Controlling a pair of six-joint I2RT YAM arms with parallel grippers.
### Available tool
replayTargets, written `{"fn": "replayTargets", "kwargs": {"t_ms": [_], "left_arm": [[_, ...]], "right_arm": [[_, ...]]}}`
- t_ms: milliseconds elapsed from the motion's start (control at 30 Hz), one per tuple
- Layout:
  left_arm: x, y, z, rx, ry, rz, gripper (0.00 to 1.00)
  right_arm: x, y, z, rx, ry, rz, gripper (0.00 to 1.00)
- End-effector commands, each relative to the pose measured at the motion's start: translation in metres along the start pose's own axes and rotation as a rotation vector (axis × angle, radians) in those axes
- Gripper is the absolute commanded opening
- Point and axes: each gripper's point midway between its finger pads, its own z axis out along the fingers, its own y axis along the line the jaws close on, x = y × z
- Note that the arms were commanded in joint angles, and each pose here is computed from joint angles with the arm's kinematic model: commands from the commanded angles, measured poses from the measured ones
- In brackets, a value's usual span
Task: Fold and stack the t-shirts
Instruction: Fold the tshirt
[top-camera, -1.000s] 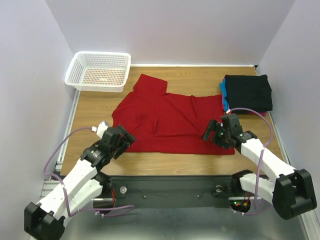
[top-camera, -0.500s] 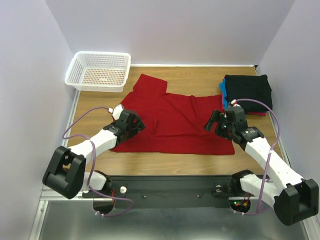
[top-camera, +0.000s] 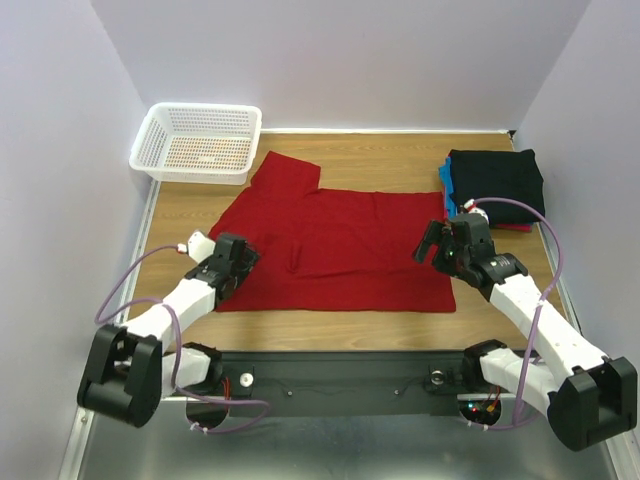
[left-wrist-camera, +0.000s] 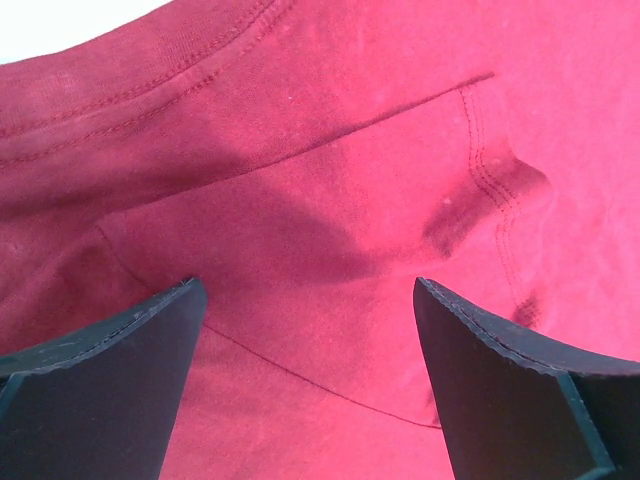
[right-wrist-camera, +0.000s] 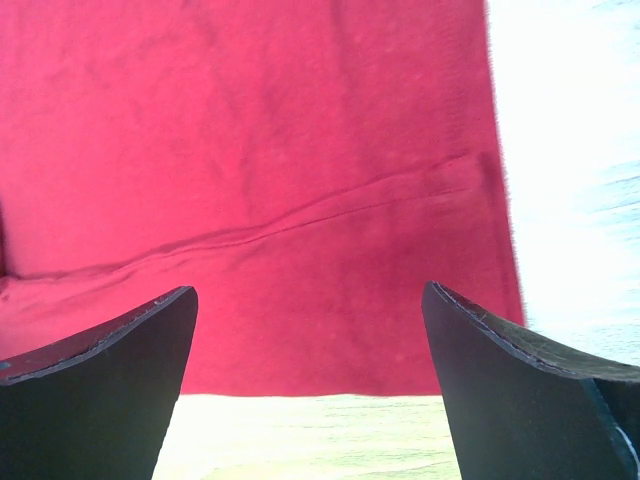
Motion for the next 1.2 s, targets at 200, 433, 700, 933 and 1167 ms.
{"fn": "replayTargets", "kwargs": {"t_ms": [200,433,700,933,1167], "left_arm": [[-0.014,0.056,-0.025,-0.090,-0.089,-0.167,0.98],[-0.045,-0.014,-0.070,0.145,-0.063,0.001,0.98],[-0.069,-0.173,-0.114,0.513,-0.116,0.356,0.99],[-0.097,-0.283,-0.050,0.407,-0.174,0.646,0.98],[-0.113,-0.346,0.060,0.306,-0.124,0.658,0.98]], "right_arm": [[-0.021,-0.009,0.001,0.078,-0.069,-0.041,1.00],[-0.027,0.009,0.009,0.041,-0.025,-0.022,1.00],[-0.067,0.037,0.001,-0.014,-0.091,-0.057,1.00],[-0.086,0.056,0.008,-0.039,-0.090,-0.067,1.00],[-0.089,0.056,0.028,0.007,-0.070,-0.069,1.00]]}}
